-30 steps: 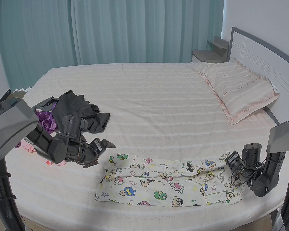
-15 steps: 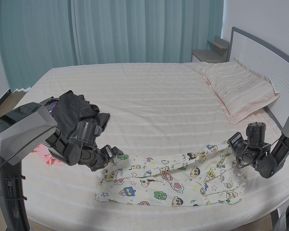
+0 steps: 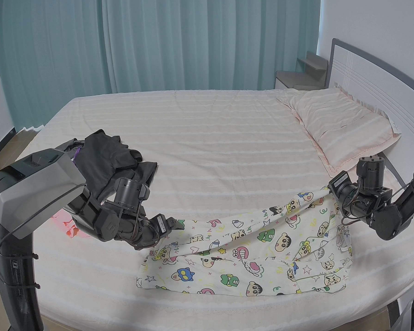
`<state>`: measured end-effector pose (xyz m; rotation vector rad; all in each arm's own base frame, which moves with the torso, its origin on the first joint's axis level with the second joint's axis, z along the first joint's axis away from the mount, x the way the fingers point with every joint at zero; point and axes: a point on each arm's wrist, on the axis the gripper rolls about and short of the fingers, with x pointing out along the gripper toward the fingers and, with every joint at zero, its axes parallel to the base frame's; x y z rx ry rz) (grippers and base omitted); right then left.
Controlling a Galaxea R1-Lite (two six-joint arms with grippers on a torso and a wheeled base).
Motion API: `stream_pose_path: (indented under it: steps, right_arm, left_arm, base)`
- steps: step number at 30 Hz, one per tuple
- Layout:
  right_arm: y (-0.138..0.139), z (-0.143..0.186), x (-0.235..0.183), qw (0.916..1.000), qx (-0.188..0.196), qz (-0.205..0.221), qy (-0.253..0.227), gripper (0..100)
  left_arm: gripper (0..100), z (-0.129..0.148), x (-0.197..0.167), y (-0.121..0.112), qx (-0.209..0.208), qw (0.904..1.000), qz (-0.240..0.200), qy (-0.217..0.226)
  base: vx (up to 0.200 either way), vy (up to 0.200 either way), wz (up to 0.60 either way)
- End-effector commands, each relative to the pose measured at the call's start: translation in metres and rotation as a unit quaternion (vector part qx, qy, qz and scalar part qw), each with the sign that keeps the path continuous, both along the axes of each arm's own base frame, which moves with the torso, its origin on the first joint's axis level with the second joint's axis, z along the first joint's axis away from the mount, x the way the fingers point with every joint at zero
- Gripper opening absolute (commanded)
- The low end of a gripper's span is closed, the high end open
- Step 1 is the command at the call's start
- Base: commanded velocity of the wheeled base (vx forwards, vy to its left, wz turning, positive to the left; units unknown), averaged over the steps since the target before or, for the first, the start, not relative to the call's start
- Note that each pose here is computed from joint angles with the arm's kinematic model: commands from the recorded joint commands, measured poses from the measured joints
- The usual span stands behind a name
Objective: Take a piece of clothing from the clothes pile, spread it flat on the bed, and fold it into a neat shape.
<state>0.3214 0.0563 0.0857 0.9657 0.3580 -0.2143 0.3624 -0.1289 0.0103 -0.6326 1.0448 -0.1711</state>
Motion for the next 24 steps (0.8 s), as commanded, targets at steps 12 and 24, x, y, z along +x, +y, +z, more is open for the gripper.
stream_pose_path:
  steps: [12, 24]
  right_arm:
    - [0.001, -0.001, -0.001, 1.0000, 0.000, 0.002, 0.004, 0]
    - [0.002, -0.003, -0.002, 1.0000, -0.001, 0.005, 0.008, 0]
  left_arm:
    - [100, -0.002, -0.016, -0.009, 0.013, 0.9977, -0.066, 0.010]
    - [100, 0.018, -0.037, -0.040, -0.060, 0.9956, 0.017, 0.070]
  base:
    - [0.000, 0.000, 0.00]
    - [0.000, 0.000, 0.00]
